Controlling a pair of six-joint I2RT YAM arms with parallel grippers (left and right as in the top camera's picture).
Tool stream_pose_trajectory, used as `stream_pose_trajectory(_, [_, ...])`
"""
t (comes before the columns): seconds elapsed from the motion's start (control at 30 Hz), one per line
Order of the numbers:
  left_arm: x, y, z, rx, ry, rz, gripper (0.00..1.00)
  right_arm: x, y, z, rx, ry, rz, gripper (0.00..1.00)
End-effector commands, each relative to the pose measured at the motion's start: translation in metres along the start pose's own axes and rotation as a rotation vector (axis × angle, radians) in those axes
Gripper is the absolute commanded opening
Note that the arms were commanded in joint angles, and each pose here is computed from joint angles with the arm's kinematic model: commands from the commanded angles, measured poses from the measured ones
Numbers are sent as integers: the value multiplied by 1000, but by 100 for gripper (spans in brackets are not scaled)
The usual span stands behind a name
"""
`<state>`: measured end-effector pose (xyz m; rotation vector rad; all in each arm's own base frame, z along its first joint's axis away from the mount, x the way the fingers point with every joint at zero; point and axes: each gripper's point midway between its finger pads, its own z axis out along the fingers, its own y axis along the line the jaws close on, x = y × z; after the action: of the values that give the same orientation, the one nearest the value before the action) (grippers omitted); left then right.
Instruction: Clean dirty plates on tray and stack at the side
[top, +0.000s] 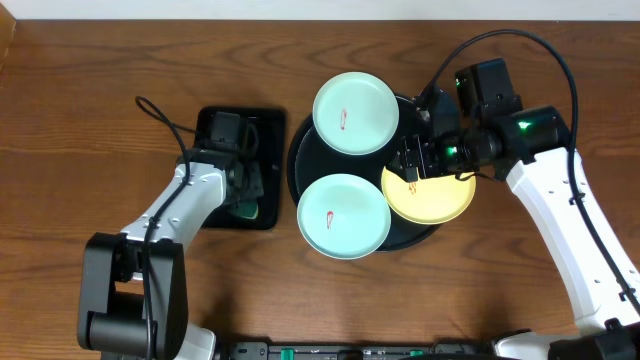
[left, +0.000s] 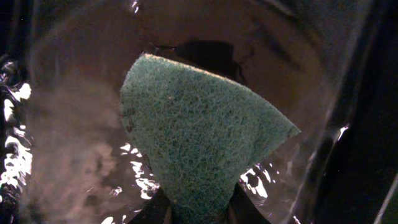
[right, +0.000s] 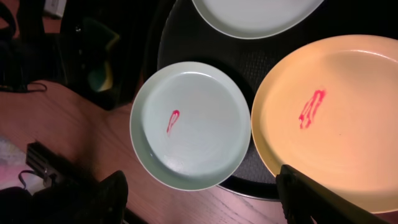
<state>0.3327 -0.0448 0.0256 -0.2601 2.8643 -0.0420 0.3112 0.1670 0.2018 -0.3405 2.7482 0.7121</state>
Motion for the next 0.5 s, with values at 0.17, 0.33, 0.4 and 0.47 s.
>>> stream_pose_trajectory(0.17, [-16,-3,3,12,-69,47,13,-2,9,-7,-12,-23,-15,76])
stream_pose_trajectory(0.33, [-7,-1,22,-4,-20,49,14,-2,9,-7,-12,-22,-14,76])
stream_pose_trajectory(0.4, [-3,0,31,-11,6,50,14,-2,9,-7,-12,-22,-14,76])
stream_pose_trajectory(0.47, [0,1,37,-15,18,51,11,-2,9,-7,-12,-22,-14,76])
